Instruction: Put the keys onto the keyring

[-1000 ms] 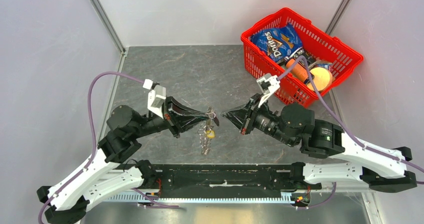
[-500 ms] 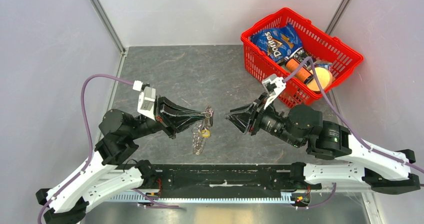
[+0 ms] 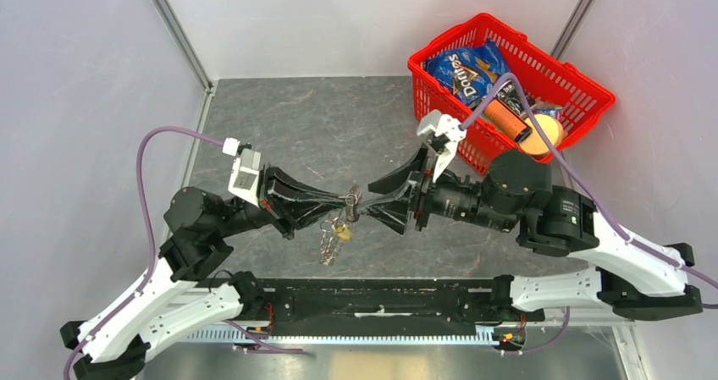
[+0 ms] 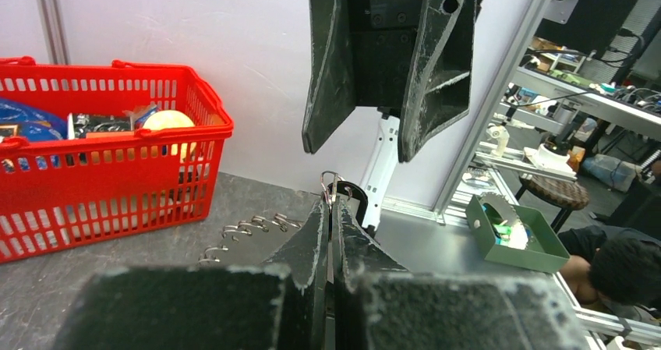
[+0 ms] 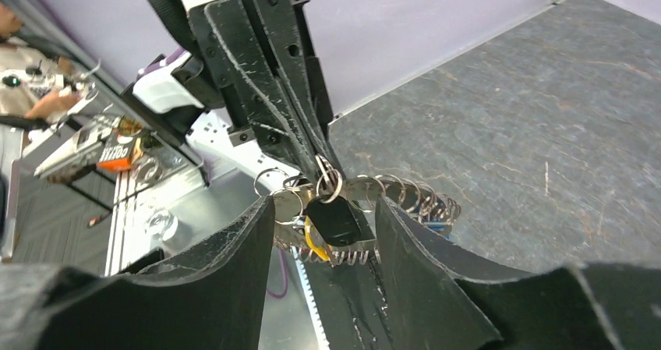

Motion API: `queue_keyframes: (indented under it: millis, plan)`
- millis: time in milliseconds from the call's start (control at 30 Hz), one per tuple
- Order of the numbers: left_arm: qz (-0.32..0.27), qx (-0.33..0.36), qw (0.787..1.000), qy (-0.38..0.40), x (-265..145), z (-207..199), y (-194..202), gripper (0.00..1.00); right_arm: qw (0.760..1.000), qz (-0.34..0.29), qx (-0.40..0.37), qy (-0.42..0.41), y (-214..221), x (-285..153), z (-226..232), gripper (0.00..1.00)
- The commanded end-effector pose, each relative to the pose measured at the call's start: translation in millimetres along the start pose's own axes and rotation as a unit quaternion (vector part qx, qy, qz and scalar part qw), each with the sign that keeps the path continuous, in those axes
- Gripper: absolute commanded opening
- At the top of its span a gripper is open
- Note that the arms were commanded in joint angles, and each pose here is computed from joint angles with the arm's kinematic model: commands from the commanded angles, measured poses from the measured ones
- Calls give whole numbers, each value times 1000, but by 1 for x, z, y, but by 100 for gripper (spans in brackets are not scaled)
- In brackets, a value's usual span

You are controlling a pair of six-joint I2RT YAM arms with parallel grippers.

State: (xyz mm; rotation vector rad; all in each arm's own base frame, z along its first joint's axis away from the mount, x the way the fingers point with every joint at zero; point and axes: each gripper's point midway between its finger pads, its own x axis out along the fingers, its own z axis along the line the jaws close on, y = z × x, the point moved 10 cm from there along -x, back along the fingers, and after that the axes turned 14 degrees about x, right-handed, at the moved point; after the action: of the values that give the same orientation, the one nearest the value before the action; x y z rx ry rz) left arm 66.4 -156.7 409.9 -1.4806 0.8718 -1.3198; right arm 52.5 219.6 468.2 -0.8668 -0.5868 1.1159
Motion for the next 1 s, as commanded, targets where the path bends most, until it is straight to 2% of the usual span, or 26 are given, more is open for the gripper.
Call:
queue_keyframes:
  millis: [0,267,533,967]
  plan:
    - [-47,3,998,29,-2,-9,-19,2,997,44,-39,-56,-5,3,12,58]
    - [-52,-2,998,40,-4,-11,-19,2,994,67,-57,-63,-1,15,13,54]
    - [-57,-4,997,54,-5,-14,-21,2,993,71,-73,-67,-1,20,13,41]
    - [-62,-11,995,72,-4,-17,-22,2,987,56,-112,-96,-3,23,13,38]
